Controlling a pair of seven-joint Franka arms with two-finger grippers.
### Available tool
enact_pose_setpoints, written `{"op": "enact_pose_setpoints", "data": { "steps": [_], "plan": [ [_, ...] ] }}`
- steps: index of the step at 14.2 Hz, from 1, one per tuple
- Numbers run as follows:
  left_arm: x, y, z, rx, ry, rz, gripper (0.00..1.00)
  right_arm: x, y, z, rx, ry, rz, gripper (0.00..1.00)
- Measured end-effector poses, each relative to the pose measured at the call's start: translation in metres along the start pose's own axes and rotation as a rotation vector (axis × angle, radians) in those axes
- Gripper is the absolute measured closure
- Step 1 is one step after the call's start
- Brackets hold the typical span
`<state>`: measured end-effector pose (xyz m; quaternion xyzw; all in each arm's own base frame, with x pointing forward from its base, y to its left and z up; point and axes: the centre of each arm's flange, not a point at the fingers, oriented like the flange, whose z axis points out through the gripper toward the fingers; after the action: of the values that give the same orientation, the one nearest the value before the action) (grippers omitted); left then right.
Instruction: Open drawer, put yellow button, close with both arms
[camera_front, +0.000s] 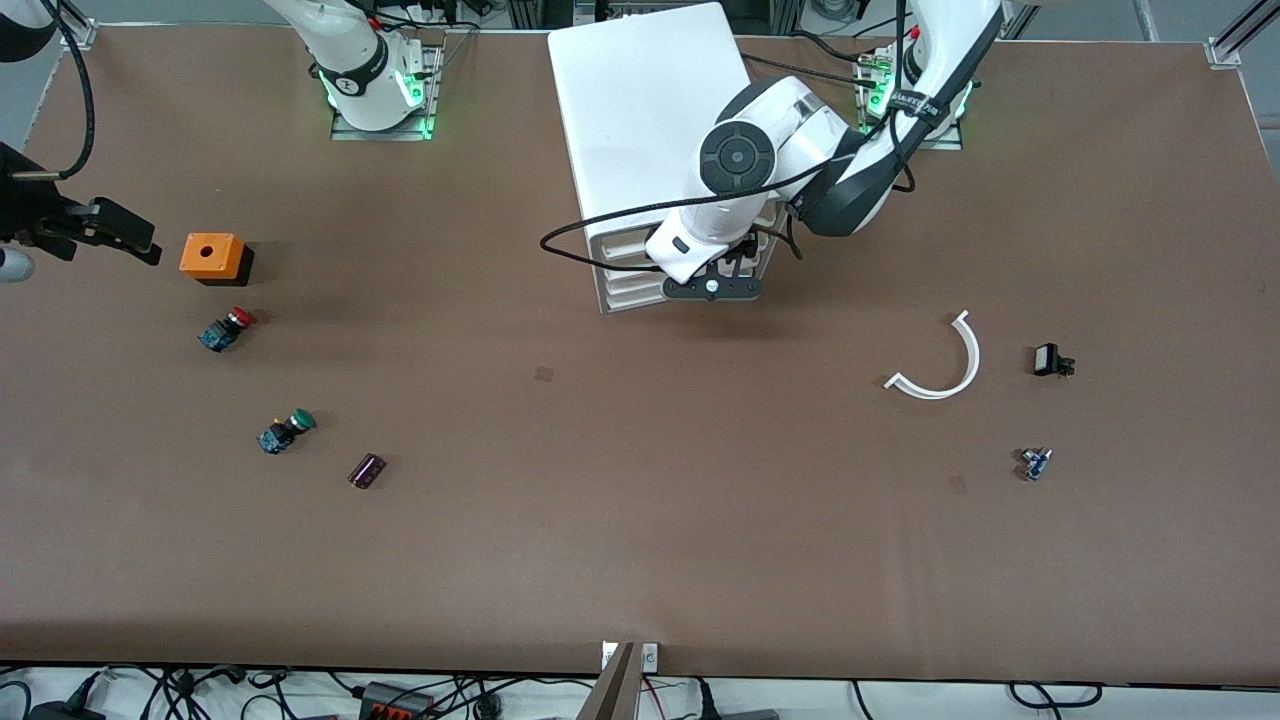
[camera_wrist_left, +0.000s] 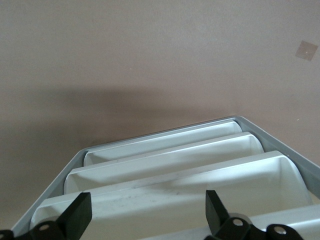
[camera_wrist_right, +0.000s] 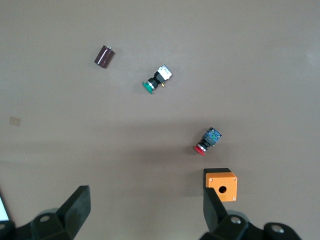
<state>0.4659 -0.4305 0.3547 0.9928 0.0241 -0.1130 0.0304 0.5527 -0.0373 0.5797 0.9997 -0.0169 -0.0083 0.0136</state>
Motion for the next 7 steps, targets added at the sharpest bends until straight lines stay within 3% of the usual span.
{"op": "enact_pose_setpoints", "data": {
  "steps": [7],
  "plan": [
    [0.0001,-0.0022,0.0004,-0.008,-0.012,-0.011,0.00,0.0002,-0.0018,-0.0001,0.000,0.001,-0.003,0.00]
  ]
}}
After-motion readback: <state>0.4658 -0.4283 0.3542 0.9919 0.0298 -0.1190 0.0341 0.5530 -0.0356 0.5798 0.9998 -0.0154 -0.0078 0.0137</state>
